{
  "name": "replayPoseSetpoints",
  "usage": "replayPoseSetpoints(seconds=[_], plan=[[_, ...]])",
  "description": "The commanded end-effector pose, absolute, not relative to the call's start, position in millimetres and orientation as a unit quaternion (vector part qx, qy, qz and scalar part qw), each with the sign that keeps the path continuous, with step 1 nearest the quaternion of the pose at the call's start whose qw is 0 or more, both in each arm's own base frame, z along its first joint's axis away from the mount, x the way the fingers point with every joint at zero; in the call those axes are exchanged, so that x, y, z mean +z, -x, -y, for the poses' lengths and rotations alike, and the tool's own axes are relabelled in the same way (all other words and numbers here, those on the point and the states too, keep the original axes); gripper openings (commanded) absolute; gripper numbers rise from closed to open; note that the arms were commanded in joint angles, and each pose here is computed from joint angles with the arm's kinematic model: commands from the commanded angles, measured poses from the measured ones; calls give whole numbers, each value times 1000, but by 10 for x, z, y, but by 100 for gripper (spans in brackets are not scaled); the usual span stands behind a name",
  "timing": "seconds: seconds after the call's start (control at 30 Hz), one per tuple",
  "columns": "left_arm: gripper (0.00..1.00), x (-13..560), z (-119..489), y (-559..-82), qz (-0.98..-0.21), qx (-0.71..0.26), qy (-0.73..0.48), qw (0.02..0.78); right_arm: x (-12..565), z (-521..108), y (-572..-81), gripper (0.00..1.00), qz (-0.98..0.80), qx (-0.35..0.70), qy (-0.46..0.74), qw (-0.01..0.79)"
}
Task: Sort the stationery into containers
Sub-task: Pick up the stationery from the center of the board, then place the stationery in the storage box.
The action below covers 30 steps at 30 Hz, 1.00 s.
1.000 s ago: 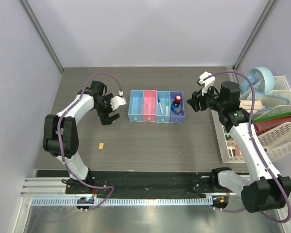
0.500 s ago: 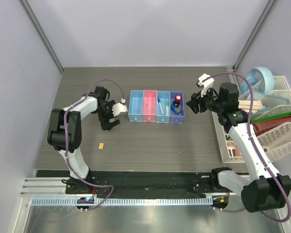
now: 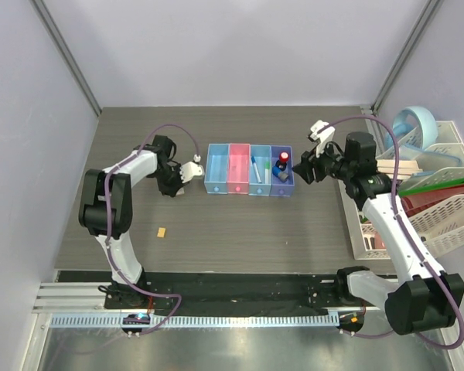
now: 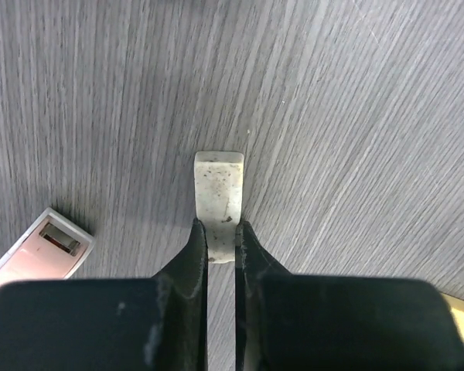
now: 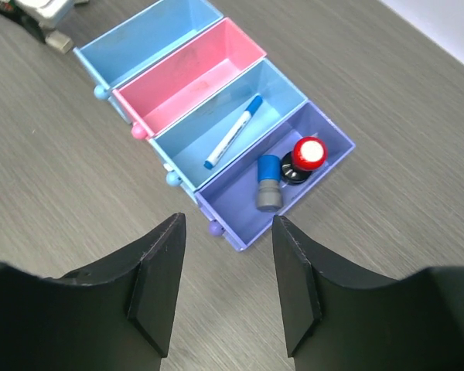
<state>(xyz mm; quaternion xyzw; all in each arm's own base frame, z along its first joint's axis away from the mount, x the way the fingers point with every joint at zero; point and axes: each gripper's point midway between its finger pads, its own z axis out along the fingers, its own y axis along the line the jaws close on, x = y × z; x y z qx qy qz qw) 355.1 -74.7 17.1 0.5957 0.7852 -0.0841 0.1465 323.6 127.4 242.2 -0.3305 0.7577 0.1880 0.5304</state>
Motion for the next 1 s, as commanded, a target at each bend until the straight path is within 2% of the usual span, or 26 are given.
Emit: replayPoseSetpoints(seconds=[0.0, 0.1, 0.33, 0.4, 0.53, 0.7, 0.83, 0.97], plan=[[0, 63, 757, -3493, -795, -95, -583, 137, 2392, -1499, -3154, 54, -738, 208, 382, 515], [0, 321, 855, -3503, -804, -108, -558, 176, 2230, -1735, -3084, 55, -738, 215, 415, 487], [0, 1417, 1052, -3777, -810, -114, -452, 355, 1794, -2423, -2928, 62, -730, 240, 495, 406], [0, 1806, 1118, -3833, -797, -116, -424, 414, 1740, -2580, -2927, 64, -725, 245, 511, 391], [0, 2568, 1463, -4031, -751, -184, -360, 523, 1608, -2823, -2871, 64, -718, 262, 535, 360], [0, 2736, 2095, -4214, -729, -263, -340, 533, 1442, -3058, -2792, 65, -703, 265, 562, 346], [0, 2490, 2470, -4411, -733, -267, -360, 512, 1302, -3166, -2586, 65, -690, 268, 591, 322], [0, 2208, 2633, -4638, -748, -255, -360, 495, 1351, -3108, -2581, 65, -686, 250, 596, 334]])
